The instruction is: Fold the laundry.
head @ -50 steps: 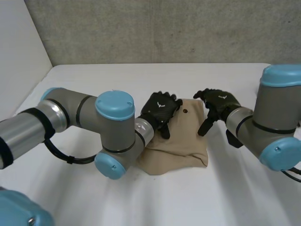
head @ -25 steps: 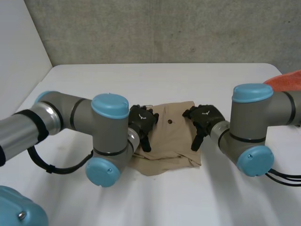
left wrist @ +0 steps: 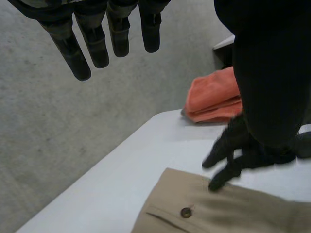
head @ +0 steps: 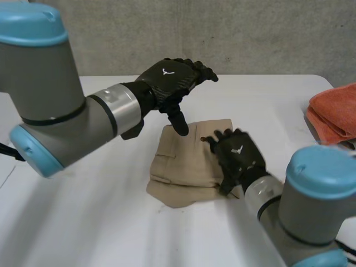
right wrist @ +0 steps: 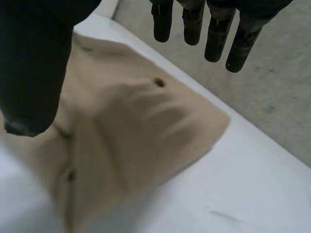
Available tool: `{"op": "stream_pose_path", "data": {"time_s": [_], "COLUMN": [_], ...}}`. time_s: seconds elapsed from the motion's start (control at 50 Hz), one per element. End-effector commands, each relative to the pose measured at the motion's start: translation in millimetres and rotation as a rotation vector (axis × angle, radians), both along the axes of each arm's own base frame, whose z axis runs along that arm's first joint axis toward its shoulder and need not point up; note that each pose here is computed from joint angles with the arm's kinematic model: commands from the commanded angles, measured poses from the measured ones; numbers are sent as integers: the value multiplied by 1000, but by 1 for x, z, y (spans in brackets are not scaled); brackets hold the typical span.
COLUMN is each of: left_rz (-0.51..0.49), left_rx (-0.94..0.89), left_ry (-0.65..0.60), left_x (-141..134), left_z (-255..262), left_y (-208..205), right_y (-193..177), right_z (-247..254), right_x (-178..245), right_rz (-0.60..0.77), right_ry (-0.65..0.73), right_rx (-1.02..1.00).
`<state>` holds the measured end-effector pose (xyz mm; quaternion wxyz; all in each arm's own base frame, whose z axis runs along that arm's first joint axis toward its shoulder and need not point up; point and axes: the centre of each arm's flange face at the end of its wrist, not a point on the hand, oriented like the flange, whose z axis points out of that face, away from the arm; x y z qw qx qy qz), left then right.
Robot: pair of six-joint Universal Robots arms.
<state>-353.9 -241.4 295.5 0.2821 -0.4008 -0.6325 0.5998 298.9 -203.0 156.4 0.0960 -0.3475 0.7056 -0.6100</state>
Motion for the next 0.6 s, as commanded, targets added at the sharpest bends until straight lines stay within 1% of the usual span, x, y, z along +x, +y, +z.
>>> {"op": "stream_pose_path", "data": {"time_s": [0.02, 0.14, 0.36, 0.6], "left_rz": [-16, -24, -29, -29], "left_rx": [28, 38, 42, 43], "left_ry": [6, -1, -4, -4], "left_x": [1, 0, -1, -1], "left_z": [1, -2, -3, -3], "left_y": [-1, 3, 5, 5], "right_y": [4, -3, -18, -39], "right_z": [-34, -51, -56, -58], "right_x": [12, 17, 28, 43], "right_rz": [42, 46, 60, 60], "right_ry": [18, 48, 58, 27], "right_rx": [6, -1, -100, -132]}}
